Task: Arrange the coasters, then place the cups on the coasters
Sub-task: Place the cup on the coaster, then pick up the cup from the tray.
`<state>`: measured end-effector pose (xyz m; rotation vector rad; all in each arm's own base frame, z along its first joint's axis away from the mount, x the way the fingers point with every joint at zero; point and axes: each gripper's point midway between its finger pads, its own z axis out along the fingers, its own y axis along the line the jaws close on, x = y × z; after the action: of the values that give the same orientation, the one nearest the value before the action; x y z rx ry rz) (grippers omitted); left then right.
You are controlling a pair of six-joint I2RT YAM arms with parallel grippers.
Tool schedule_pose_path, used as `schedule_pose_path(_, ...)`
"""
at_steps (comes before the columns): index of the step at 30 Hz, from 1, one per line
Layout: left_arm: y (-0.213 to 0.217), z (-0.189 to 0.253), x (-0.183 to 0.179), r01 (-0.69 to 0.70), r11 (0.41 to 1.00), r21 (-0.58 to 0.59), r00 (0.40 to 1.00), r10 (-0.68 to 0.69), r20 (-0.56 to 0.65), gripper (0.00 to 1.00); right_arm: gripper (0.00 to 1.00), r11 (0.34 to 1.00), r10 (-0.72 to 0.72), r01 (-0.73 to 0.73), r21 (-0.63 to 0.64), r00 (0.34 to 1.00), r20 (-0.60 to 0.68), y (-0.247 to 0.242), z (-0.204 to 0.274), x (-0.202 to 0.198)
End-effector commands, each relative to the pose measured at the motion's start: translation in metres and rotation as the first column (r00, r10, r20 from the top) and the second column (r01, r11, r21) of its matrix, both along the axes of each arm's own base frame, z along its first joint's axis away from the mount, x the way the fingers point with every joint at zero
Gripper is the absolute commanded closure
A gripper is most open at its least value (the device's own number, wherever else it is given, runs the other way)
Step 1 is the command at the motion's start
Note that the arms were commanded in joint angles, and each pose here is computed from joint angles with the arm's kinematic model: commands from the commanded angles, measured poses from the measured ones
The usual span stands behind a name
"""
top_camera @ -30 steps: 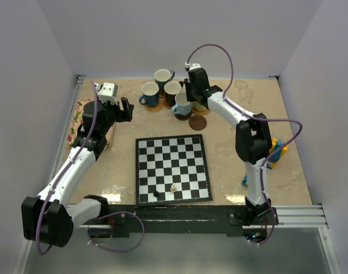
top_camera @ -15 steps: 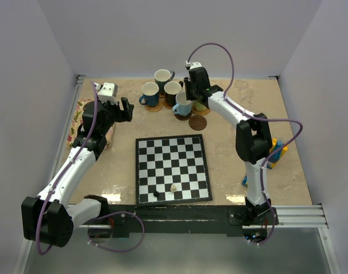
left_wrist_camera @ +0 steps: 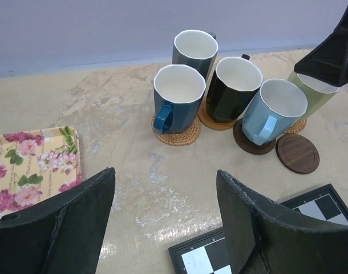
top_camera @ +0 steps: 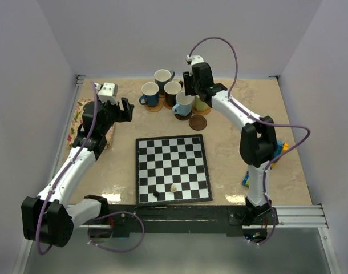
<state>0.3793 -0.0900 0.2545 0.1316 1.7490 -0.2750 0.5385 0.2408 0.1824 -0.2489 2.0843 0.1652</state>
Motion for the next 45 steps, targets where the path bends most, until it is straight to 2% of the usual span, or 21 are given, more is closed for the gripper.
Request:
schedule_pose_path(1,0.003,0.010,0.001,0.002,1.000,0.005,0.999,-0.002,0.040,0.24,0.51,0.994,0.109,-0.112,0.011,0.984,0.144,0.012,0.058,-0.008)
schedule_pose_path(4,0.002,0.011,0.002,0.005,1.000,0.005,0.999,-0.006,0.040,0.24,0.44,0.993,0.118,-0.118,-0.012,0.982,0.146,0.016,0.058,-0.013)
schedule_pose_path(8,0.002,0.011,0.001,0.009,1.000,0.001,0.999,-0.010,0.039,0.24,0.41,0.988,0.148,-0.137,-0.077,0.975,0.168,0.030,0.056,-0.025)
schedule_pose_path(16,0.003,0.016,-0.002,0.005,1.000,-0.001,0.998,-0.005,0.055,0.24,0.53,0.961,0.278,-0.273,-0.052,0.952,0.130,0.075,0.043,-0.048)
schedule_pose_path(22,0.003,0.017,-0.003,0.006,1.000,-0.003,0.998,-0.006,0.056,0.24,0.63,0.954,0.295,-0.289,-0.078,0.952,0.084,0.090,0.022,-0.050)
schedule_pose_path(45,0.003,0.020,-0.004,0.005,1.000,0.000,0.998,-0.005,0.063,0.24,0.67,0.949,0.266,-0.269,-0.166,0.963,-0.042,0.091,-0.027,-0.045)
